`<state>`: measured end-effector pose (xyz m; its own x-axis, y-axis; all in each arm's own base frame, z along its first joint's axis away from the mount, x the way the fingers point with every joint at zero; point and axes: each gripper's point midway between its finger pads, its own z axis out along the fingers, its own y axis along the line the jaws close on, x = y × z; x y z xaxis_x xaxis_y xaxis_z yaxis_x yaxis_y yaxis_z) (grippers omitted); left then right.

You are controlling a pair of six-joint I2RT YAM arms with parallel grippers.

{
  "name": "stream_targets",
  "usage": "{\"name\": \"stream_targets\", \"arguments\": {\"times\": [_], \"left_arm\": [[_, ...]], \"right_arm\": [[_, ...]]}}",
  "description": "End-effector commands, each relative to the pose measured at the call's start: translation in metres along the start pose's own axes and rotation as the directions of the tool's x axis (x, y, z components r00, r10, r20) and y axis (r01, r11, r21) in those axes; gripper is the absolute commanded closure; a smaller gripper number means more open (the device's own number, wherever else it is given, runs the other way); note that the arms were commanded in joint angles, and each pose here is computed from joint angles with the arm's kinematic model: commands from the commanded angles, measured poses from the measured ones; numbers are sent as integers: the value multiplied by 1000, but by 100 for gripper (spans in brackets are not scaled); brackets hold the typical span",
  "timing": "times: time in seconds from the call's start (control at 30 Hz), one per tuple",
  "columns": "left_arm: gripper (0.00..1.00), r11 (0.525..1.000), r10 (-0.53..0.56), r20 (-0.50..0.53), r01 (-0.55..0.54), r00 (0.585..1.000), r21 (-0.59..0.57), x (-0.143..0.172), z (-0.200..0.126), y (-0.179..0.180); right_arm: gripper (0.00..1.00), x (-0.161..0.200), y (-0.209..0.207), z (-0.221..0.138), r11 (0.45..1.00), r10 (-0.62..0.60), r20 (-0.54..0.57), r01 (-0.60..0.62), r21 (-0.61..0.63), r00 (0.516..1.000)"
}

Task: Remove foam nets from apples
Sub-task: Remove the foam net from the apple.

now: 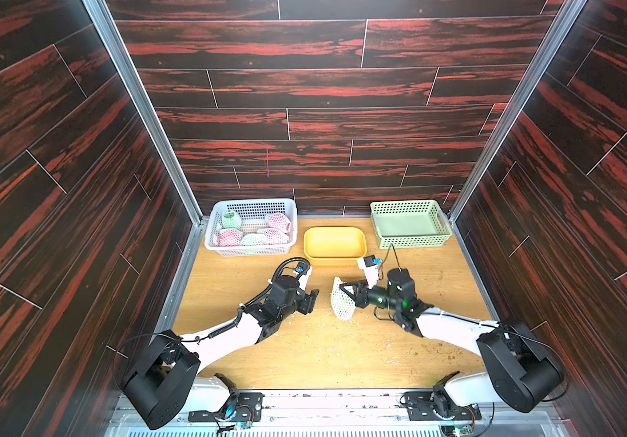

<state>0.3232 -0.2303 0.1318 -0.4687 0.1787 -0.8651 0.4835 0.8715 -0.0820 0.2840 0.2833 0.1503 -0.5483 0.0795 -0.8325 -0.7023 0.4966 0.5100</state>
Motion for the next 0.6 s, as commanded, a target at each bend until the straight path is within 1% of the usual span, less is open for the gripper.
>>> {"name": "stream_targets", "arguments": {"times": [0.0,0.17,0.23,0.33,0.4,0.5,0.57], "left_arm": [[30,999,-15,66,18,998,-47,-8,5,10],[31,999,-14,56,17,998,-46,-6,10,9],[31,999,-10,57,13,998,-47,-6,11,9],[31,999,-1,50,4,999,-51,-8,10,10],[31,999,1,59,2,998,-50,-10,7,9],[30,999,5,74,-1,997,-41,-16,3,8],[31,999,6,88,-3,996,-39,-21,1,7]], "right_arm": [[100,-28,10,-7,966,-254,265,256,30,930],[100,-18,1,-11,953,-301,349,295,72,888],[100,-16,-6,-4,956,-294,320,283,82,901],[100,-24,-5,-1,959,-283,302,266,95,911],[100,-36,-6,-5,962,-268,300,239,130,915],[100,-54,10,-7,957,-288,273,266,114,918],[100,-68,16,-10,965,-262,263,245,97,929]]}}
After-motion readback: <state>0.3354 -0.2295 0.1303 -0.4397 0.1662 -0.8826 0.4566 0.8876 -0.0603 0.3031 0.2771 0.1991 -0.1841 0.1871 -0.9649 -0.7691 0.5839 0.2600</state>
